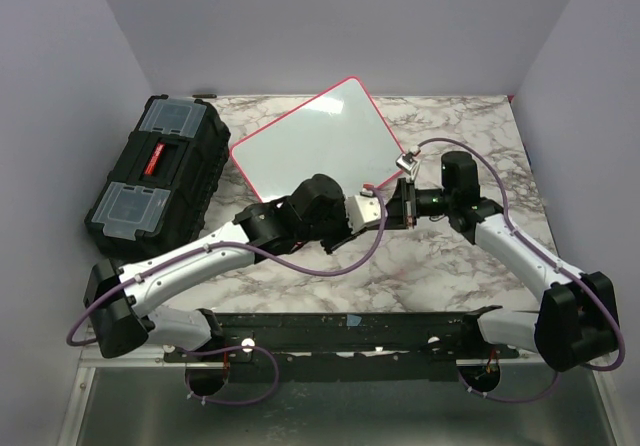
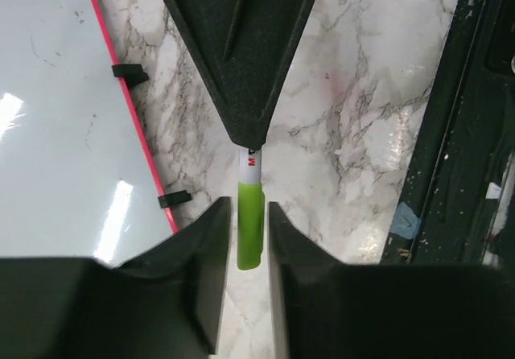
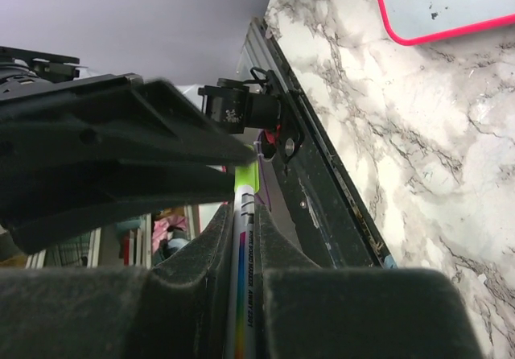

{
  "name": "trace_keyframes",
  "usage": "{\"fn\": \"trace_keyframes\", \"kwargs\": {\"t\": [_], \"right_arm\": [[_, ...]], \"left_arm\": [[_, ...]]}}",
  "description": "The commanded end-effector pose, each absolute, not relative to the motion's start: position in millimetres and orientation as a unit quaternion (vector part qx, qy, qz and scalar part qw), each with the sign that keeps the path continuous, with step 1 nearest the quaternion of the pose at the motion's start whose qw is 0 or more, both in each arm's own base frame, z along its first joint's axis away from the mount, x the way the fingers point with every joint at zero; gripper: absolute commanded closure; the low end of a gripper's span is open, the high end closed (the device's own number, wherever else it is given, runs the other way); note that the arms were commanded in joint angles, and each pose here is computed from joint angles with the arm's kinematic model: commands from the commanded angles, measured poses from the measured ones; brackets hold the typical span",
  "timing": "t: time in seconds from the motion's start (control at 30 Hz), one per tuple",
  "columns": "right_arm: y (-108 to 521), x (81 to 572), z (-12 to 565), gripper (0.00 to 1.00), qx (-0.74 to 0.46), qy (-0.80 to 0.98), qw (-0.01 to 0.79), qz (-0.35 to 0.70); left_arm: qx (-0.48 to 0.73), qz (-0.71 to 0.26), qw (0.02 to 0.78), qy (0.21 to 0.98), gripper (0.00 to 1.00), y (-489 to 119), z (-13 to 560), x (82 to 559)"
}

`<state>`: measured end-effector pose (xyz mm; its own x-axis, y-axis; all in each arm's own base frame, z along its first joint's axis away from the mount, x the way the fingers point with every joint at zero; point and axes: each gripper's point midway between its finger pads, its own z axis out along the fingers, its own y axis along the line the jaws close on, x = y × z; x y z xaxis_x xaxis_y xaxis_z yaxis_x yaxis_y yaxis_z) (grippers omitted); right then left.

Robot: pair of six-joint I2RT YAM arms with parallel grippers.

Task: Write a sentence on the whiteboard
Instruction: Open the whiteboard marker at the center of the board.

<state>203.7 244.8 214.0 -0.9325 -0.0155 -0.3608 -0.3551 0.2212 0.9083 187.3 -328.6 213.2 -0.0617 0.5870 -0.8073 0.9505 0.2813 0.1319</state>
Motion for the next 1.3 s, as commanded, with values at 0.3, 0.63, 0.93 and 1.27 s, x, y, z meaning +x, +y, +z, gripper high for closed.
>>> {"fn": "trace_keyframes", "kwargs": {"t": [0.3, 0.63, 0.93, 1.27], "right_arm": [[250, 205, 256, 0.99, -0.170, 0.741, 0.176, 0.625], [253, 201, 295, 0.99, -0.202, 0.693, 0.213, 0.658], [253, 197, 300, 0.99, -0.221, 0.683, 0.207, 0.665], [253, 195, 303, 0.99, -0.229, 0.677, 0.214, 0.666]], "left_arm": [[0.465, -0.350, 0.448, 0.678, 0.36, -282, 282, 176], [0.485, -0.453, 0.401, 0.631, 0.37, -280, 298, 150], [0.466, -0.486, 0.389, 0.629, 0.37, -296, 300, 160], [0.459, -0.489, 0.383, 0.636, 0.48, -307, 300, 173]]}}
